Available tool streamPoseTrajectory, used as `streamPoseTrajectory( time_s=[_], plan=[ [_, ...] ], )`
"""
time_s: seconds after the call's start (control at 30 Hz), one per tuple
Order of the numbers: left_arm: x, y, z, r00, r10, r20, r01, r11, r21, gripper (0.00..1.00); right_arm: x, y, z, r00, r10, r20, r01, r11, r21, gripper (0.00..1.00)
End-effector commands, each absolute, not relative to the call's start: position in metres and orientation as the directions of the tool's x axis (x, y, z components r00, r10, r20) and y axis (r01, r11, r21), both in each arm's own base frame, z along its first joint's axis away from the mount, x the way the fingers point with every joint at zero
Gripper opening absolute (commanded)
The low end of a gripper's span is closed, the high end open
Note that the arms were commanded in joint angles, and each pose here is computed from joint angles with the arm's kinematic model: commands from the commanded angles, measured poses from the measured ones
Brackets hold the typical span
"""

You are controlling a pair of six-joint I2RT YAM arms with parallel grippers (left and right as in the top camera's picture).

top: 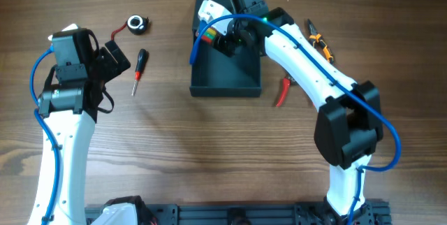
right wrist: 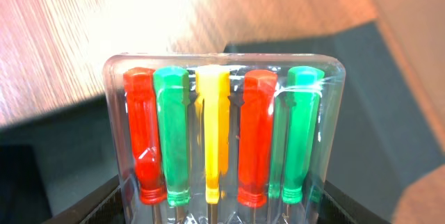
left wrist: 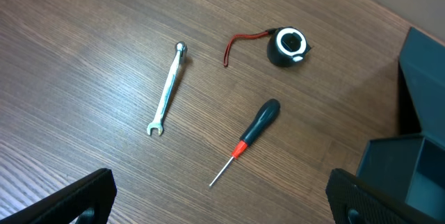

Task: Pack container
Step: 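Carry the screwdriver case into the green box and lower it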

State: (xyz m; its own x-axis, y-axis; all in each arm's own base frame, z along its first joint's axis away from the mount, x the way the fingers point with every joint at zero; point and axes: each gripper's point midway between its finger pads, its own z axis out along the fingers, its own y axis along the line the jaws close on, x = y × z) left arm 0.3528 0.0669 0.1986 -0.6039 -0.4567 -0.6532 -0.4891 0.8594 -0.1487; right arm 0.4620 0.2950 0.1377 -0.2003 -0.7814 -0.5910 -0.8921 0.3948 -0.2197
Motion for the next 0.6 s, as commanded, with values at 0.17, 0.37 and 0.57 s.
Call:
streamPoseTrajectory(
  time_s=[0.17, 0.37, 0.57],
  plan=[
    [0.358, 0.067, 0.206, -0.6, -0.445, -0.665, -0.473, 0.867, -0.153, 1.0, 0.46, 0.3, 0.135, -0.007, -0.855, -0.518, -0.917, 0.212, -0.338, 0.04],
    [0.358, 0.067, 0.206, -0.6, -0.445, -0.665, -0.473, 0.867, -0.153, 1.0, 0.461, 0.295, 0.101, 0.031, -0.897, -0.442, -0.93, 0.136, -0.34, 0.04],
    [0.358, 0.067, 0.206, -0.6, -0.445, -0.665, -0.473, 0.867, -0.153, 1.0, 0.462, 0.293, 0.071, 0.026, -0.912, -0.408, -0.941, 0.115, -0.318, 0.04]
  ],
)
